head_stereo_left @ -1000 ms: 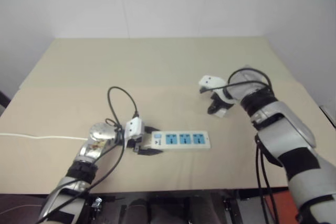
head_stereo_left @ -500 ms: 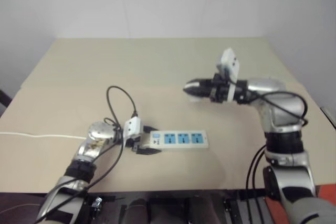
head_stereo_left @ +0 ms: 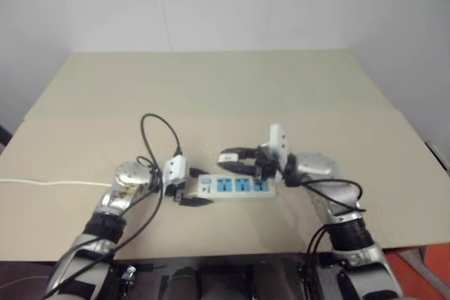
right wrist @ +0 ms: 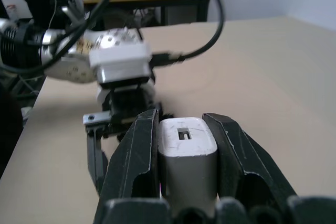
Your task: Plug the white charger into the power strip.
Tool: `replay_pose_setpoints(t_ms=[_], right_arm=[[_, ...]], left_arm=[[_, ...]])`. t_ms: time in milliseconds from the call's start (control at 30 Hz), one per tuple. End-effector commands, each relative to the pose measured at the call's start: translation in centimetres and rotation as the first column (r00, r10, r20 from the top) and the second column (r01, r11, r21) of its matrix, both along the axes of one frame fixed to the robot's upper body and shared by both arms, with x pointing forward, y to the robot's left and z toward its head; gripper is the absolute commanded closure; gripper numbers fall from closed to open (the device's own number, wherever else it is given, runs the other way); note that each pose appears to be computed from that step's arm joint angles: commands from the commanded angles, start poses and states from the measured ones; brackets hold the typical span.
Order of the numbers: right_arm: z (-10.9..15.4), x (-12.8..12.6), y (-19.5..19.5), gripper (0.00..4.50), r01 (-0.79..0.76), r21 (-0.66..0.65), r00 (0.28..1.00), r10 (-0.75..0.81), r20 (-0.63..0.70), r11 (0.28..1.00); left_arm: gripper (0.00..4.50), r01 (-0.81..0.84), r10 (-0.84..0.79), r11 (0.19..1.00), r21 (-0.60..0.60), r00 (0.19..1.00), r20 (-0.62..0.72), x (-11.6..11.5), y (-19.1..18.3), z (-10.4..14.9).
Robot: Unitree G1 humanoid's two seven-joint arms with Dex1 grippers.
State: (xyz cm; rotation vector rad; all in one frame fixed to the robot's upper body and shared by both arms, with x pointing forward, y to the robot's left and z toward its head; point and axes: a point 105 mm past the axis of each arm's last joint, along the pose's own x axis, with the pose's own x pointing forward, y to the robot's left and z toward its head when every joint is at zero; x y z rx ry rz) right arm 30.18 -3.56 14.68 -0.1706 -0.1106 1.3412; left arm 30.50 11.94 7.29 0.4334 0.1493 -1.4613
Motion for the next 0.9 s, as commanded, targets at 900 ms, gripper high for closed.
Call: replay_pose_setpoints(t_ms=[900], right_arm=[[-1.1, 0.1, 2.3, 3.38, -0.029, 0.039, 1.000, 0.029, -0.004, 0.999]], left_arm=[[1.21, -0.020, 0.020, 0.999, 0.036, 1.000, -0.002, -0.2, 0.9, 0.1]])
